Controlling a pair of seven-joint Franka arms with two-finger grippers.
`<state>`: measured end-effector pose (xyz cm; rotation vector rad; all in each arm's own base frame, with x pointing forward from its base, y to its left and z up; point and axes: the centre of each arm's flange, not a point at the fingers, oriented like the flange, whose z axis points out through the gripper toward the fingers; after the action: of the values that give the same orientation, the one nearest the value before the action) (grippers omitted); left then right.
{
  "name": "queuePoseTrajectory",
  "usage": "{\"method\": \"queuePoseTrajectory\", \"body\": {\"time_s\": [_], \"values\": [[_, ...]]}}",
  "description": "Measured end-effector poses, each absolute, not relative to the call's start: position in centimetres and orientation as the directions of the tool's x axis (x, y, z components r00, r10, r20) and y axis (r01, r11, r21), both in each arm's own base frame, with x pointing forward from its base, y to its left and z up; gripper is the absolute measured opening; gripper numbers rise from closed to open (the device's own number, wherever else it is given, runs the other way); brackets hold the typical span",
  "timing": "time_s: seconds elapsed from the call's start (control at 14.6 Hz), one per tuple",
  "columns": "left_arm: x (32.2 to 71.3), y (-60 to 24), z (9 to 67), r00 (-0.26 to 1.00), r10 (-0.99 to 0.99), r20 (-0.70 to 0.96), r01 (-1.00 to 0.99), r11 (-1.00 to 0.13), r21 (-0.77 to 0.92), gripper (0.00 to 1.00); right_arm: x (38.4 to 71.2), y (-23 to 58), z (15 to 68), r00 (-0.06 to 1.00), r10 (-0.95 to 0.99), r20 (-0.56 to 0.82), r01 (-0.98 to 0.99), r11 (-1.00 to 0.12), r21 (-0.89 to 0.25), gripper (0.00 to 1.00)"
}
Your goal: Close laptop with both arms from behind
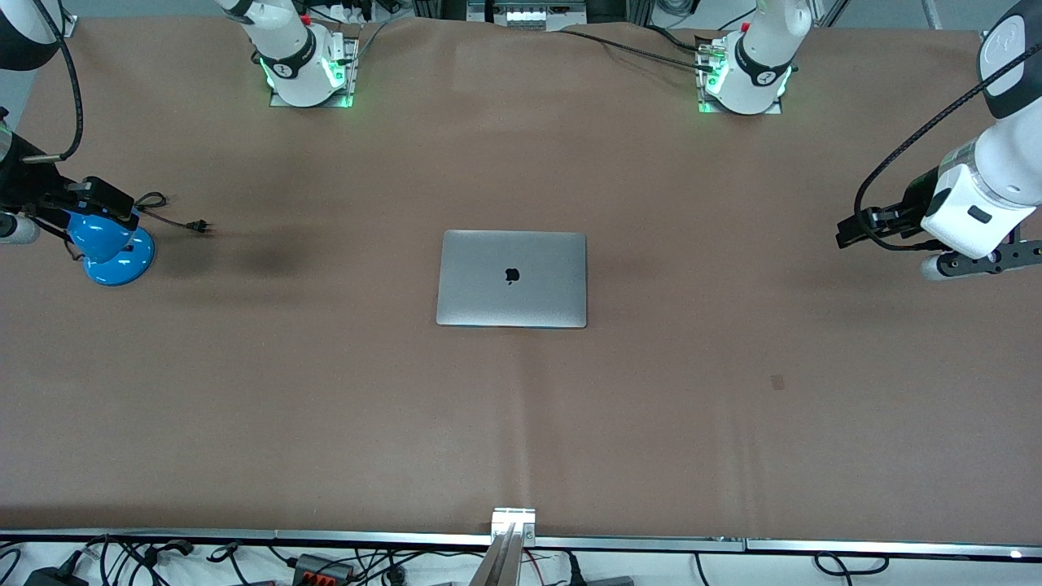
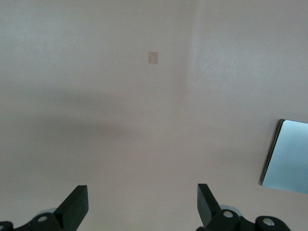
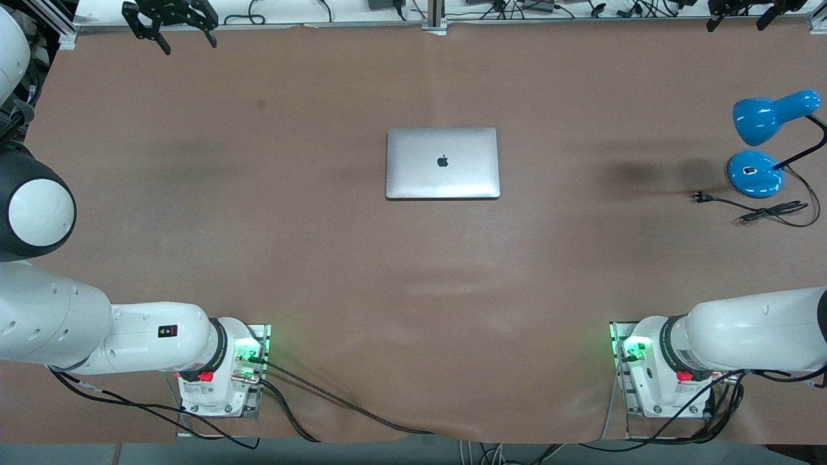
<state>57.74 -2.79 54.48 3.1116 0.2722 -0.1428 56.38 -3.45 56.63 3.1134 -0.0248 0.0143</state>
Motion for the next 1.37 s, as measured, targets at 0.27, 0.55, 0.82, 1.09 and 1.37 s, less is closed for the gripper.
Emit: {"method": "queuePoseTrajectory", "body": {"time_s": [0.27, 0.55, 0.82, 1.09, 1.37], "values": [[57.89, -2.66, 55.19, 0.98, 0.184, -0.078, 0.185, -0.983, 0.009, 1.0, 56.39, -3.2, 56.82, 1.0, -0.009, 0.01, -0.009, -1.0, 0.028, 1.0], [57.9, -2.57, 55.19, 0.979, 0.191, -0.078, 0.192, -0.981, 0.009, 1.0, 56.38, -2.91, 56.8, 1.0, -0.002, 0.007, -0.002, -1.0, 0.028, 1.0], [57.91, -2.58, 55.25, 0.978, 0.192, -0.076, 0.193, -0.981, 0.009, 1.0, 56.19, -2.9, 56.7, 1.0, 0.0, -0.008, 0.001, -1.0, 0.027, 1.0], [57.92, -2.58, 55.31, 0.979, 0.192, -0.075, 0.193, -0.981, 0.009, 1.0, 56.07, -2.97, 56.84, 1.0, 0.0, -0.01, 0.0, -1.0, 0.027, 1.0], [57.91, -2.73, 55.31, 0.979, 0.19, -0.075, 0.191, -0.982, 0.009, 1.0, 55.99, -3.0, 56.82, 1.0, 0.0, -0.015, 0.0, -1.0, 0.027, 1.0]]}}
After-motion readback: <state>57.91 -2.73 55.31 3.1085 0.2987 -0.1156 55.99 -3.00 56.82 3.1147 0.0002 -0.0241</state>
